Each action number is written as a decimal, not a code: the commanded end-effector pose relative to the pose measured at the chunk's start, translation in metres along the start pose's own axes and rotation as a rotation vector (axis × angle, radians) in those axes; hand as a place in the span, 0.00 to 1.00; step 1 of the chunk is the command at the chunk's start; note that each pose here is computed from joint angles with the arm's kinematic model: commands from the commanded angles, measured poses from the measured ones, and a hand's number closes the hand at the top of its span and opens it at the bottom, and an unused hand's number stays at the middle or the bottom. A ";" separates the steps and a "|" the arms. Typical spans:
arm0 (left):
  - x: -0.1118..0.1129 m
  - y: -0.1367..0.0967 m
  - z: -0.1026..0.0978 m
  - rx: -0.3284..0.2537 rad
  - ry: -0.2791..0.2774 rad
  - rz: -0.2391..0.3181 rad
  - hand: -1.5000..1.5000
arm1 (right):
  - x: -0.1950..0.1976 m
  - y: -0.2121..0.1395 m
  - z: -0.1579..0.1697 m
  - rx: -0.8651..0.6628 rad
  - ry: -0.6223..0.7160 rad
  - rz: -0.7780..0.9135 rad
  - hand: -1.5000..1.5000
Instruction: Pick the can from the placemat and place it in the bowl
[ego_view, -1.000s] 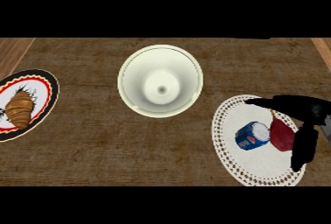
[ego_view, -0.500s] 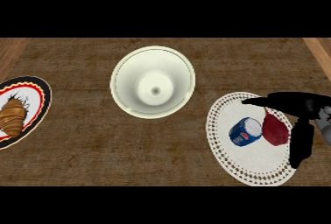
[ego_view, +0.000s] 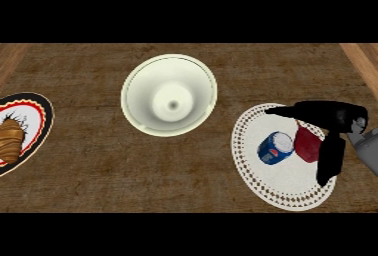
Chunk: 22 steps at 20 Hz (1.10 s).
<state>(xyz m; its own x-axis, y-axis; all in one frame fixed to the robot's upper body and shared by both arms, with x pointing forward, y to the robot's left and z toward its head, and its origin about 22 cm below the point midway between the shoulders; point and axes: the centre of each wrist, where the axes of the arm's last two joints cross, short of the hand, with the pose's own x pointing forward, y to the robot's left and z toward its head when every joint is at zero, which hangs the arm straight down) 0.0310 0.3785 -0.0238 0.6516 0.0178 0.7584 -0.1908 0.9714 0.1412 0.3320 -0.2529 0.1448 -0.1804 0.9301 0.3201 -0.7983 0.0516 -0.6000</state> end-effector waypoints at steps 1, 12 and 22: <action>0.101 -0.056 -0.037 -0.202 -0.594 0.144 0.50 | 0.004 0.002 -0.007 -0.012 -0.011 0.000 0.00; 0.098 -0.055 -0.037 -0.192 -0.617 0.139 0.50 | 0.014 0.018 -0.028 0.043 0.012 0.046 0.00; 0.098 -0.054 -0.041 -0.200 -0.627 0.138 0.50 | 0.035 0.023 -0.039 0.061 -0.009 0.167 1.00</action>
<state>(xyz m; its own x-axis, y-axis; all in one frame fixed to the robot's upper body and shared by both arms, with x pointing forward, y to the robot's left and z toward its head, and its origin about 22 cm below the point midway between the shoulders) 0.0264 0.3814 -0.0274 0.6172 0.0159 0.7866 -0.2081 0.9675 0.1437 0.3313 -0.2180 0.1130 -0.2578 0.9332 0.2504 -0.8091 -0.0669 -0.5839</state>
